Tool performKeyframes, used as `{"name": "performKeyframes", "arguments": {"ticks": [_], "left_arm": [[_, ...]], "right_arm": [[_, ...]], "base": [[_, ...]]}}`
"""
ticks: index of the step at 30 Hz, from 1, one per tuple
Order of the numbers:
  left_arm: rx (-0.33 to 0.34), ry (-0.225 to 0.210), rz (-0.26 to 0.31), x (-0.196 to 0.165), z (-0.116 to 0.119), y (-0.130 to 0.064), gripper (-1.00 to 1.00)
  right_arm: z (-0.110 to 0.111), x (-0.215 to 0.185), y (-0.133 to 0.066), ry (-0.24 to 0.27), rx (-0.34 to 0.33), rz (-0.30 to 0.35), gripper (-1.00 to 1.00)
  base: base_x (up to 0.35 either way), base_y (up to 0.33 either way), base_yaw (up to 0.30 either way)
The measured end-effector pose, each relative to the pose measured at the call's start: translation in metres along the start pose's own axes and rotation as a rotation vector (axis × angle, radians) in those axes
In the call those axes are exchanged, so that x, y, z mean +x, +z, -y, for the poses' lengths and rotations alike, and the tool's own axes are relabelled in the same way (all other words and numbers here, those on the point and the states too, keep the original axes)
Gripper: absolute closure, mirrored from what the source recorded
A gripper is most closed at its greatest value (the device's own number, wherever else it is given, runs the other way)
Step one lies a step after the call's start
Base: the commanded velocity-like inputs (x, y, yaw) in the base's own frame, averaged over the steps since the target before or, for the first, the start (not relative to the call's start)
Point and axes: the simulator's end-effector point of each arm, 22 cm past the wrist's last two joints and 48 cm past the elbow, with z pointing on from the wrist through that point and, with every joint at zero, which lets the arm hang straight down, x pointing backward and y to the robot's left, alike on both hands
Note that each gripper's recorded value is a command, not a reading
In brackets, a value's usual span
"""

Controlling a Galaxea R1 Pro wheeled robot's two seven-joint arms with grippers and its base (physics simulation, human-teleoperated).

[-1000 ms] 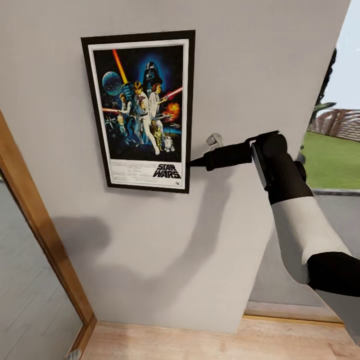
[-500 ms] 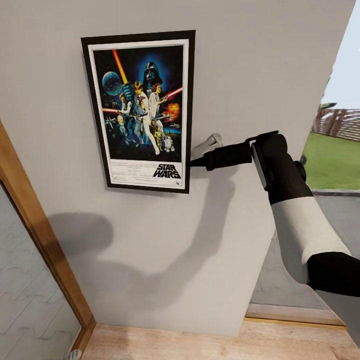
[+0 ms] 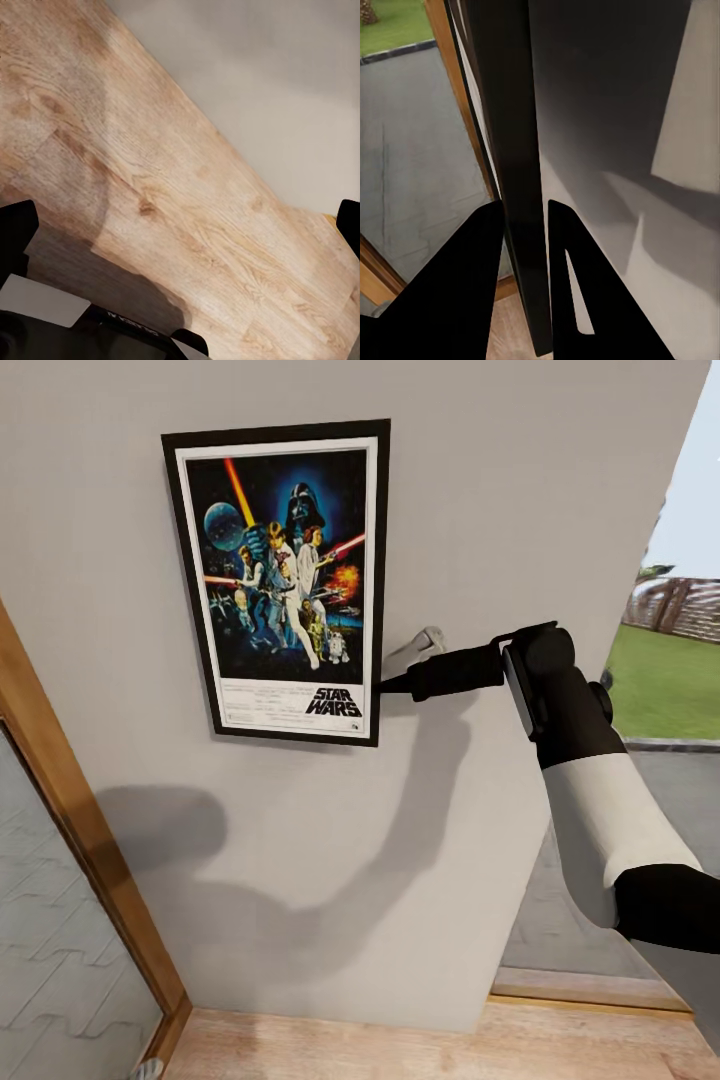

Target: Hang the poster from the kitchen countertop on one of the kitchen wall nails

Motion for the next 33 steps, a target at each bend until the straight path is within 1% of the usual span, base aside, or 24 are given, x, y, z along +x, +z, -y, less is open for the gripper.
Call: {"name": "performKeyframes", "arguments": {"ticks": [19,29,33], "left_arm": [[0.0,0.0,0.0,-0.0004,-0.0003,-0.0001,-1.0],[0.0,0.0,0.0,-0.0004,-0.0003,-0.0002,-1.0],[-0.001,0.0,0.0,-0.0004,-0.0003,-0.0002,-1.0]], "right_arm": [[-0.0001,0.0003,0.0002,-0.002,-0.001,0.001,1.0],[-0.0001,0.0002,0.0002,-0.002,-0.001,0.001,1.0],[-0.0001,0.0002,0.0001,-0.002,-0.001,0.001,1.0]], "base": [[0.0,0.0,0.0],[0.0,0.018,0.0],[0.0,0.103,0.0]]}}
